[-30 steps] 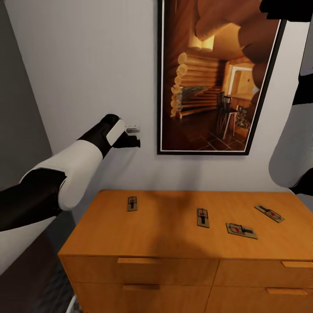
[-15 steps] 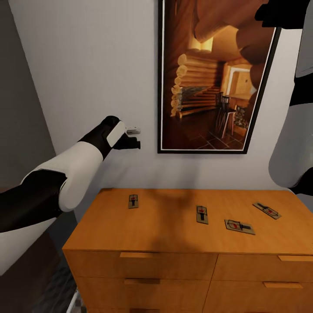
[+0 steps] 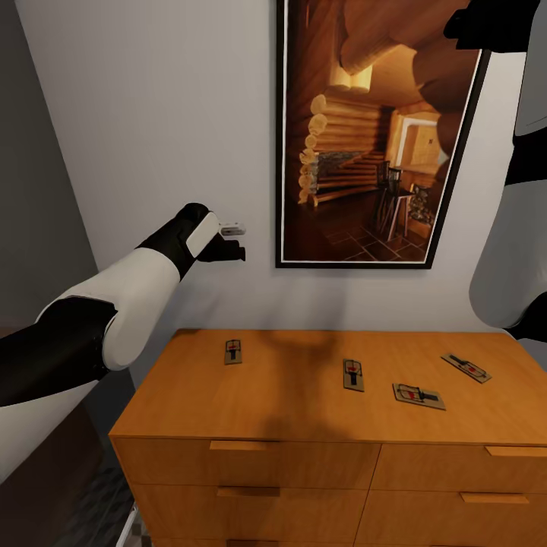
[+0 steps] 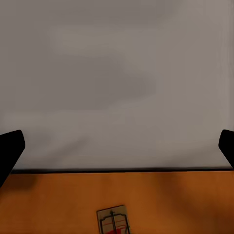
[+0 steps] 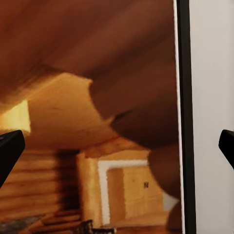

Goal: Take the four mousetraps from the cabinet in the bathroom and place them on the bathroom floor. Make sure all four end up on the same floor surface, and ensure that at least two of them are either under or directly next to the same bathroom sink.

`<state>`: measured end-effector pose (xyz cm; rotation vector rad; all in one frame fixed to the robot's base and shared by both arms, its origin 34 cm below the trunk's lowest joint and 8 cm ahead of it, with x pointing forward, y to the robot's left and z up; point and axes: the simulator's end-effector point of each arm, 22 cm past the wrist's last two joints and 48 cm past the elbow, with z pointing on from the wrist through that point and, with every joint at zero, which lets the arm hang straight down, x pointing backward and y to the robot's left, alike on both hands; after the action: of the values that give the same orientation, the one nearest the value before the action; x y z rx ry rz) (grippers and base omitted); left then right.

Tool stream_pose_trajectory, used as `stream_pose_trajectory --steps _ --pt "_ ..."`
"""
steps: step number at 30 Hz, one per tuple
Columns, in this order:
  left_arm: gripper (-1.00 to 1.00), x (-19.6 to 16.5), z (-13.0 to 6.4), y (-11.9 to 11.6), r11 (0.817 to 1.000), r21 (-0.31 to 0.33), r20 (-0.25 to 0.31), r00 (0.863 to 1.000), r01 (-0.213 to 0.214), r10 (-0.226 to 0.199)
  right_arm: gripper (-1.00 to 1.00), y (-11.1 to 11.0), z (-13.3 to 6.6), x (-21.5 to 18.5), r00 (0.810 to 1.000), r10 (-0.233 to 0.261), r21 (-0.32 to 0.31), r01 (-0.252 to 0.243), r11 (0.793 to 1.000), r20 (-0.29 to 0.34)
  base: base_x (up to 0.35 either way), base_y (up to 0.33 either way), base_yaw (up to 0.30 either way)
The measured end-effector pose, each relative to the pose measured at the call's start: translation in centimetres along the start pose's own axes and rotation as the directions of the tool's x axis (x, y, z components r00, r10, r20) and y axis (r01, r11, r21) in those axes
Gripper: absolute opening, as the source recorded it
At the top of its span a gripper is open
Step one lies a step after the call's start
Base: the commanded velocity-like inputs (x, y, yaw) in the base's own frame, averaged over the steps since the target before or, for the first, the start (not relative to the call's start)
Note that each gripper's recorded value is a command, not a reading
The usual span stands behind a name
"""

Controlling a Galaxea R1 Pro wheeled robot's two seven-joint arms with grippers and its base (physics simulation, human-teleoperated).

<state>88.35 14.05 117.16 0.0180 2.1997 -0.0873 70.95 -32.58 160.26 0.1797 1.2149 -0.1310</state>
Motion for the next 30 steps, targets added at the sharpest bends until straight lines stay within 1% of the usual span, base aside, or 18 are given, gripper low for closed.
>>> stream_pose_trajectory --steps 11,19,30 --pt "1.0 0.7 0.5 0.1 1.0 0.0 -0.013 1.0 0.003 -0.003 1.0 0.2 0.1 0.2 1.0 -0.005 -0.002 0.005 1.0 -0.004 0.0 0.0 0.0" --pt "1.0 1.8 1.1 0.1 1.0 0.003 -0.029 1.0 0.006 -0.006 1.0 0.2 0.1 0.2 1.0 -0.007 0.0 0.007 1.0 -0.005 0.0 0.0 0.0" --pt "1.0 2.4 1.4 0.2 1.0 0.002 -0.04 0.999 0.006 -0.006 1.0 0.2 0.3 0.5 1.0 -0.01 0.002 0.01 1.0 -0.013 0.0 0.0 0.0"
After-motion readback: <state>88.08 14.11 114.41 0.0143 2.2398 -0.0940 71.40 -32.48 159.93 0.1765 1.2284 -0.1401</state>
